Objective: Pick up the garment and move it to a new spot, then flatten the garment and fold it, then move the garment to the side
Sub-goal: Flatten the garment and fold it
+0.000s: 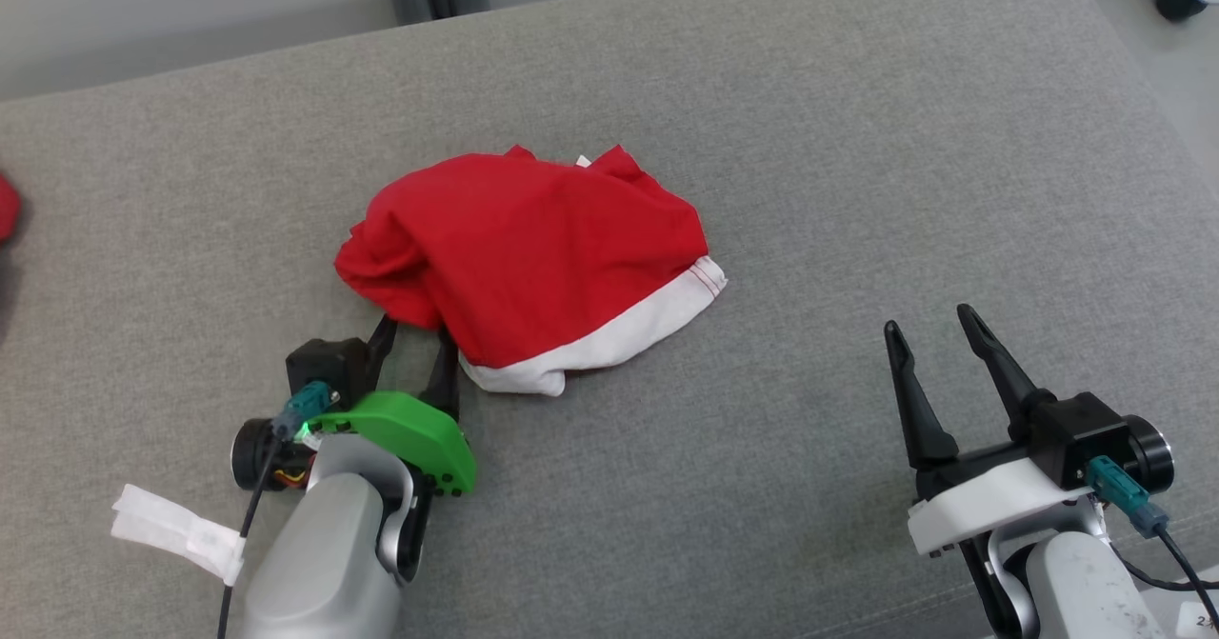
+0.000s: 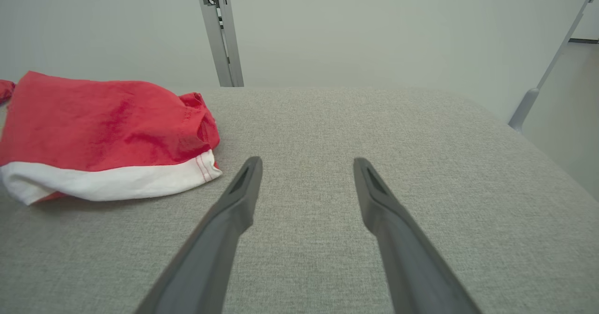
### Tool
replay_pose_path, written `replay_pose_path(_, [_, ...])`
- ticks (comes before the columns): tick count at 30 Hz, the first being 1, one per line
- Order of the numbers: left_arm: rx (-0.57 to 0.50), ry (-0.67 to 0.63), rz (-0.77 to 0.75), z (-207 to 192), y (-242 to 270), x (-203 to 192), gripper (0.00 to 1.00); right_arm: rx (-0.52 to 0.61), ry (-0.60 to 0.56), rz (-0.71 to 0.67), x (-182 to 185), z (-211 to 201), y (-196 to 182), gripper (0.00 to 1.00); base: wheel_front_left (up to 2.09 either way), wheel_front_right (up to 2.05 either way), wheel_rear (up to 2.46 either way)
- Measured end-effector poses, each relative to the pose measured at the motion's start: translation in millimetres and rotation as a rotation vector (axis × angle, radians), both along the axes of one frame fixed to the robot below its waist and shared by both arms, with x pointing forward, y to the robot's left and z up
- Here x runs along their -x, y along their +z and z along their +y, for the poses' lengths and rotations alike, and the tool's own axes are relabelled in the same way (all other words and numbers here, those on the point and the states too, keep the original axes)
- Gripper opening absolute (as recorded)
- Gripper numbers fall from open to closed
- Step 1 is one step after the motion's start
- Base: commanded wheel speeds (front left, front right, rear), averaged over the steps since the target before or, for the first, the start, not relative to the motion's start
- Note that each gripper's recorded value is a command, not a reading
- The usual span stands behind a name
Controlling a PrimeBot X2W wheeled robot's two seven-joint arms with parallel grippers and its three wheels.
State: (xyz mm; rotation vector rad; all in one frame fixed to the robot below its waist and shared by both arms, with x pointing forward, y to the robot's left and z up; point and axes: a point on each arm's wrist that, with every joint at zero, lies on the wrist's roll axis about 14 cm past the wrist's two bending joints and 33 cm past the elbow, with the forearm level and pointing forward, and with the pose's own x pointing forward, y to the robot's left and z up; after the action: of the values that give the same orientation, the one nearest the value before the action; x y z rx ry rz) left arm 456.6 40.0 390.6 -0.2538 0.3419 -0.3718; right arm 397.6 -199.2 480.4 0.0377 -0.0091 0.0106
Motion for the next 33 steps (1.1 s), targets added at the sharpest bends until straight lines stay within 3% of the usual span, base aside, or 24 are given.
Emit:
replay_pose_path(3, [0.014,0.001,-0.034,-2,11,-5,0.00,-0.001,0.002,-0.002,0,1,1,1.00,0.00,0.00,0.00])
replay_pose_path(16, [0.035,-0.015,-0.212,-5,65,-12,0.00,-0.006,0.010,-0.025,-1,3,8,1.00,0.00,0.00,0.00])
replay_pose_path(27, [-0.002,0.089,-0.354,39,102,36,0.00,-0.033,0.056,-0.038,3,21,13,1.00,0.00,0.00,0.00])
replay_pose_path(33, [-0.087,0.186,-0.280,75,91,66,0.00,-0.037,0.083,-0.052,3,30,17,1.00,0.00,0.00,0.00])
